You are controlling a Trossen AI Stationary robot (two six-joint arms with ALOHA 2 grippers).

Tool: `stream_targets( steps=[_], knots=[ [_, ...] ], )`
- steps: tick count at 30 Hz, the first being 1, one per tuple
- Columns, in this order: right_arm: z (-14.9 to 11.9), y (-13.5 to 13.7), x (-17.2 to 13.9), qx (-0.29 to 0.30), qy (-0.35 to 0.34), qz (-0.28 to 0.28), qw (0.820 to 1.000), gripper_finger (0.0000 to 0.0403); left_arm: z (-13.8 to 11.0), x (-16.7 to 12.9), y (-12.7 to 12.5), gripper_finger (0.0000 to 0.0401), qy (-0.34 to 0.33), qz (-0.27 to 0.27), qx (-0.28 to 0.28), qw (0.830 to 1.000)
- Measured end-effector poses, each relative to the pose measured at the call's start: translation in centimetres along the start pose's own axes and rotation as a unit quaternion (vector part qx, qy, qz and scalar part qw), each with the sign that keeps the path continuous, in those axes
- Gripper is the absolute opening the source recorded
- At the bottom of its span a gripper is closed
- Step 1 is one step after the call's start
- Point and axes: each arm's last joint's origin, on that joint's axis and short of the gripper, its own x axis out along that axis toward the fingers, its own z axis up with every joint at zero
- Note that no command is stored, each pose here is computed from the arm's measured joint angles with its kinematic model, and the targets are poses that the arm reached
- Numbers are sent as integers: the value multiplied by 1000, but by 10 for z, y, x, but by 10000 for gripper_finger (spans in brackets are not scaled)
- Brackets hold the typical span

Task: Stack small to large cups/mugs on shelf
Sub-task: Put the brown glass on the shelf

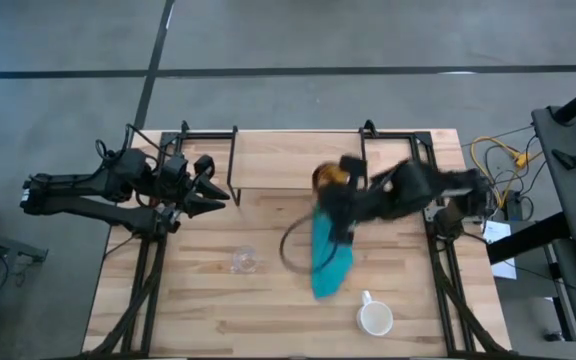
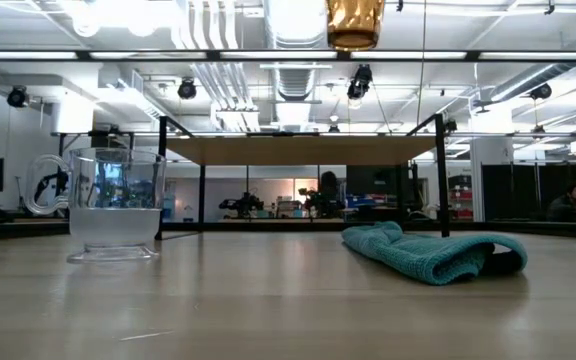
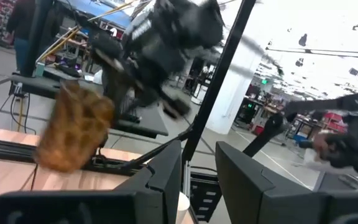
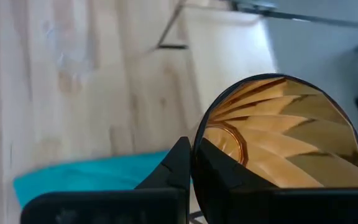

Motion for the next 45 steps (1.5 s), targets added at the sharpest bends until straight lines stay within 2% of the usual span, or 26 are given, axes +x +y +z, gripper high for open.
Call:
stream_targets(
  steps=[5, 7, 16, 24, 27, 34, 45],
  knots=[
    [-6, -52, -15, 91, -15, -24, 995, 13, -5, 0, 2, 86, 24, 10, -7, 1000],
    [-8, -69, -16, 113, -12, -16, 993, 13, -6, 0, 2, 86, 30, 12, -9, 999],
    [-9, -112, 10, 163, 32, 22, 986, 13, -7, 0, 3, 86, 34, 14, -10, 999],
    [-14, -129, 56, 159, 104, 4, 982, 13, -7, 0, 3, 86, 35, 14, -10, 999],
    [-19, -132, 71, 157, 134, 15, 978, 13, -7, 0, 3, 86, 36, 14, -10, 999],
    [-30, -136, 96, 140, 182, 12, 973, 13, -7, 0, 3, 86, 36, 14, -10, 999],
    [-24, -134, 112, 129, 139, 11, 982, 13, -8, 1, 3, 86, 36, 15, -10, 999]
  ],
)
